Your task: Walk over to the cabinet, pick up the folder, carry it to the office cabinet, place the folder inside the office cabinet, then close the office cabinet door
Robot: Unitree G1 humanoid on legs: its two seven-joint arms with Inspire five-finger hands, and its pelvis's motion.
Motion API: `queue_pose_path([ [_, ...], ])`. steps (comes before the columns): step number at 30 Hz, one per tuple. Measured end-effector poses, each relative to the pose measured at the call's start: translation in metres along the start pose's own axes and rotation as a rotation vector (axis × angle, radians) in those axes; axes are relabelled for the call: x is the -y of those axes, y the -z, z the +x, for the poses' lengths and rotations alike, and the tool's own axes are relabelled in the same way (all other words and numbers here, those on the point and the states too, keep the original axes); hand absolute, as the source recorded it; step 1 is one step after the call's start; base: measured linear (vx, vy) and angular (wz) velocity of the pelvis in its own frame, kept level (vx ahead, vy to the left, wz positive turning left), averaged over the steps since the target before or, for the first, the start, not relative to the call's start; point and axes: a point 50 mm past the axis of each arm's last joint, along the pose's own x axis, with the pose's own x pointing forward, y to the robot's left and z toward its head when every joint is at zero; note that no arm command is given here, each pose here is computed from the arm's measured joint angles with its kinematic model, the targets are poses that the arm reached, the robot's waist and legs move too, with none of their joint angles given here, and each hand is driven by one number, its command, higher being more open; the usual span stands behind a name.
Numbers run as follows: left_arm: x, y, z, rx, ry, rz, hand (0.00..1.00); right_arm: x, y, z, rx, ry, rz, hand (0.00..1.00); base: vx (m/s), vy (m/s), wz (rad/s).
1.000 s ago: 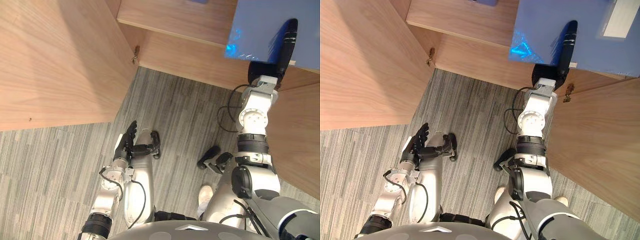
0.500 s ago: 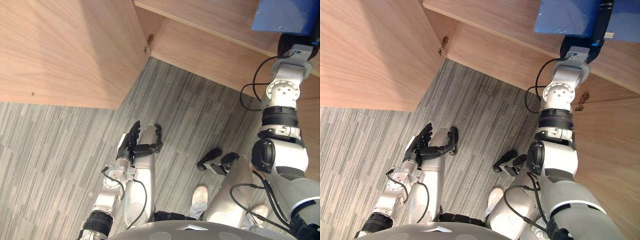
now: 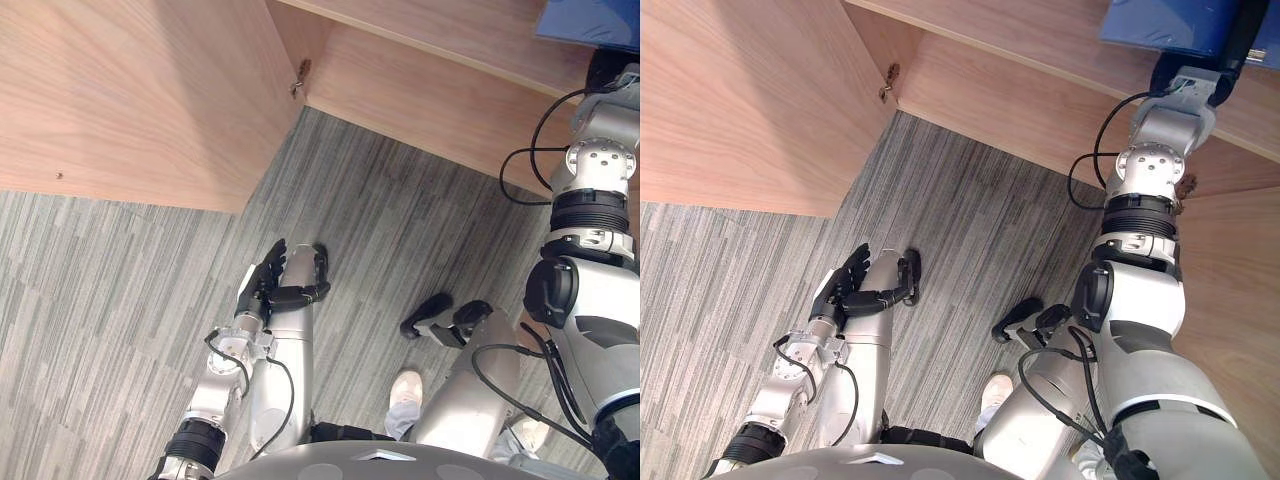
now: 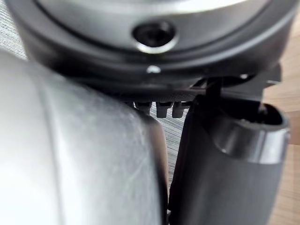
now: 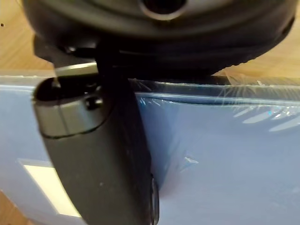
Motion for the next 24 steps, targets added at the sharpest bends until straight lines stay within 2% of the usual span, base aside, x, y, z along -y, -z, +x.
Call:
queue_pose_path([
  [11,-0.003,0.002,0.000,-0.009,-0.002,0.014,1.00,0.007,-0.028,0.004,0.118,0.048,0.120,0.00,-0.01,-0.003,-0.04],
  [16,-0.004,0.003,0.000,-0.017,-0.005,0.021,1.00,0.011,-0.039,0.006,0.137,0.046,0.072,0.00,-0.02,-0.009,-0.09],
  [24,-0.005,0.004,0.000,-0.023,0.011,0.041,1.00,0.022,-0.028,0.006,0.087,0.084,0.004,0.00,0.00,-0.001,-0.01],
])
